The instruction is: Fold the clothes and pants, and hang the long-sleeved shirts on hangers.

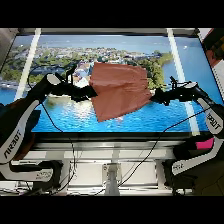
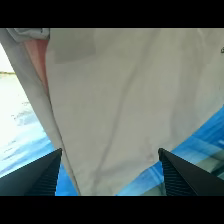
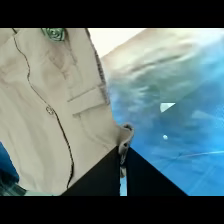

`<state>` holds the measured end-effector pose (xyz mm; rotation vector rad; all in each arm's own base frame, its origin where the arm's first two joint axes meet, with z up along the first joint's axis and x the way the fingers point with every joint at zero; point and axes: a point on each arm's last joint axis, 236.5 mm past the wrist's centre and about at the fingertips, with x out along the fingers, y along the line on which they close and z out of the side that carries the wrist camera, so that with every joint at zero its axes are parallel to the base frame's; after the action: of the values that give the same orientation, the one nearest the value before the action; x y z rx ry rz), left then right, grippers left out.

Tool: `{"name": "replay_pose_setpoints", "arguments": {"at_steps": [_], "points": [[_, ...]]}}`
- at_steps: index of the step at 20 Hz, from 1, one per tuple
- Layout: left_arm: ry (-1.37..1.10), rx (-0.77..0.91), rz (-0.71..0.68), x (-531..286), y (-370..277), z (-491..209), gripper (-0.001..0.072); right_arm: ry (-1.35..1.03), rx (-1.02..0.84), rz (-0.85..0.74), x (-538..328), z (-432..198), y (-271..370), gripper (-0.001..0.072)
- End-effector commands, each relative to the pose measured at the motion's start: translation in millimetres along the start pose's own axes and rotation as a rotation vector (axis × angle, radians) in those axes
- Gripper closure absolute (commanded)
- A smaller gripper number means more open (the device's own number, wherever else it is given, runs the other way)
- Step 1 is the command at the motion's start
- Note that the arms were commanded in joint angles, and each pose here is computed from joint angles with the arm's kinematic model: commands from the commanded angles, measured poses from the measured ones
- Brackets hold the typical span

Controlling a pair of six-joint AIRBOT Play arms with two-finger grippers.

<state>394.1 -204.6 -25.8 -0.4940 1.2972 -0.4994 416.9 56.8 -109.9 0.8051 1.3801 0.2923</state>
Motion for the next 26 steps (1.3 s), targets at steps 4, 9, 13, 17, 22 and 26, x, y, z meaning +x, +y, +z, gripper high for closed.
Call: {"name": "replay_pose_setpoints", "arguments": {"at_steps": [4, 9, 13, 17, 22, 26], "points": [[-0.001, 0.039, 0.054, -13.0, 10.5, -13.9, 0.0068, 0.044, -0.025, 0.015, 4.3, -14.6, 7.8, 0.0694], [0.067, -0.055, 0.086, 2.3, 42.9, -81.0, 0.0258, 0.041, -0.056, 0.001, 16.5, -30.0, 21.2, 0.0694], [-0.008, -0.101, 0.1, 6.9, 55.7, -84.9, 0.0258, -0.074, -0.087, 0.021, -7.9, -27.5, 46.0, 0.0696], [0.021, -0.09, 0.106, 19.4, 54.6, -92.4, 0.0253, -0.107, -0.08, 0.021, -18.0, -47.7, 47.6, 0.0696], [0.024, -0.065, 0.12, 40.9, 51.1, -96.3, 0.0253, -0.109, -0.036, 0.04, -16.3, -66.1, 44.9, 0.0696], [0.07, -0.108, 0.112, 58.4, 53.3, -108.3, 0.0255, -0.117, -0.012, 0.077, -17.3, -64.9, 53.7, 0.0696]]}}
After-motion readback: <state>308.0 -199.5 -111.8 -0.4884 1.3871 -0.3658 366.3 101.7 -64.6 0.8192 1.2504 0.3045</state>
